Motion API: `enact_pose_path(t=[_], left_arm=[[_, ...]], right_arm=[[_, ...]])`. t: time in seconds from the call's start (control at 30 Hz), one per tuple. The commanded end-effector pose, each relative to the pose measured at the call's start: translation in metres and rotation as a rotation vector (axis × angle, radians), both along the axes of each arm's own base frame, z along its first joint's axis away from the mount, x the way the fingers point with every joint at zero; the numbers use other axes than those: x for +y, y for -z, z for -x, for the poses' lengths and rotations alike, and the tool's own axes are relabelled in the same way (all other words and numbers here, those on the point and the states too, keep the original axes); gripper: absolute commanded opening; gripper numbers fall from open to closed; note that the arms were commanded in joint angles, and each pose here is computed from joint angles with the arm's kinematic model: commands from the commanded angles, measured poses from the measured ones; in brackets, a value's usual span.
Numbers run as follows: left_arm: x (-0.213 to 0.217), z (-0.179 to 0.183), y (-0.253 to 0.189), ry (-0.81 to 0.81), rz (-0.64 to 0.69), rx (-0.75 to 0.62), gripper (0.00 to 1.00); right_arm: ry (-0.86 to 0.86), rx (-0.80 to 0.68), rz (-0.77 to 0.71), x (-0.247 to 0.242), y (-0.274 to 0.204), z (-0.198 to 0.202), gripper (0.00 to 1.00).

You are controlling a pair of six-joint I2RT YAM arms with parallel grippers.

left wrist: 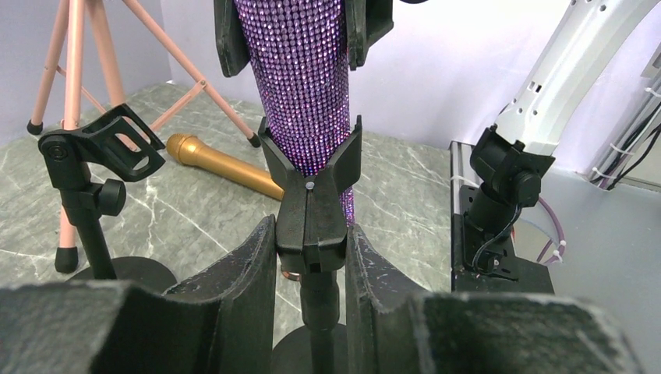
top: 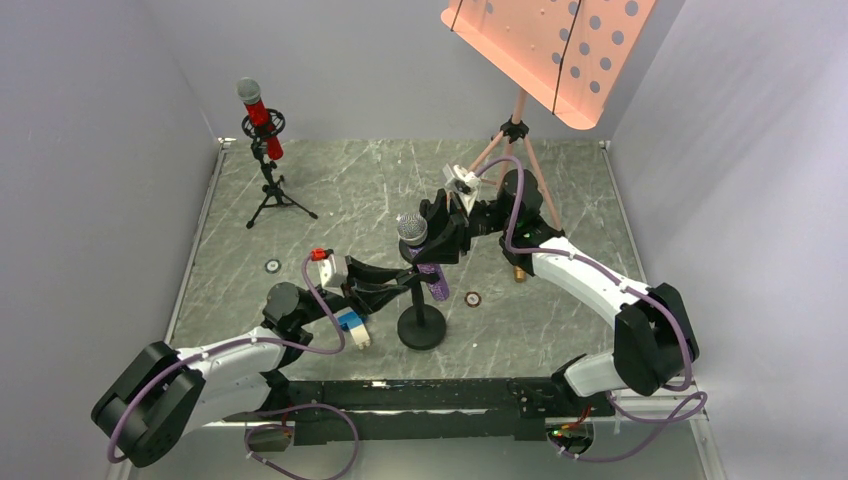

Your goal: Attach the microphones to the stand

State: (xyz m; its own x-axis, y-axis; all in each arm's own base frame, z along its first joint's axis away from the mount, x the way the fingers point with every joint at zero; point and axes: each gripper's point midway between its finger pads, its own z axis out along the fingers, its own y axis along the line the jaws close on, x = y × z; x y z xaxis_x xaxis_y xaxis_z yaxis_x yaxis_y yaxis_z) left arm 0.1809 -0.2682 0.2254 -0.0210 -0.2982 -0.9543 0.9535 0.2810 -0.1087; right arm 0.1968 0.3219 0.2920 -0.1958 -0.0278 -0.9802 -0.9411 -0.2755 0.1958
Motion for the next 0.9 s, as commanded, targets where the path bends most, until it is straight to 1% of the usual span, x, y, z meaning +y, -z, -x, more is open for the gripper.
enact_pose_path(t=[0.0, 0.13, 0.23, 0.33, 0.5, 0.6, 0.67, 0.87], left_arm=[[0.002, -0.003, -0.034, -0.017, 0.078, -0.080, 0.34], [0.004, -0.005, -0.035, -0.035, 0.080, -0.076, 0.55], [0.005, -0.005, -0.037, -0.046, 0.082, -0.078, 0.66], [0.007, -0.005, -0.039, -0.055, 0.078, -0.081, 0.73], [0.009, -0.004, -0.041, -0.064, 0.077, -0.093, 0.84], [0.009, -0.003, -0.040, -0.061, 0.057, -0.099, 0.85], [0.009, -0.001, -0.036, -0.054, 0.037, -0.098, 0.84], [0.011, 0.001, -0.029, -0.060, 0.005, -0.100, 0.85]], right_arm=[[-0.060, -0.077, -0.052, -0.002, -0.021, 0.014, 0.19], [-0.059, -0.076, -0.037, -0.002, -0.016, 0.014, 0.20], [-0.058, -0.077, -0.022, -0.002, -0.011, 0.014, 0.20], [-0.056, -0.086, -0.002, -0.002, -0.005, 0.014, 0.21], [-0.055, -0.098, 0.023, 0.000, 0.002, 0.014, 0.25], [-0.050, -0.120, 0.030, 0.000, 0.004, 0.013, 0.27], [-0.049, -0.125, 0.038, 0.000, 0.005, 0.013, 0.32], [-0.049, -0.120, 0.048, 0.001, 0.008, 0.014, 0.54]])
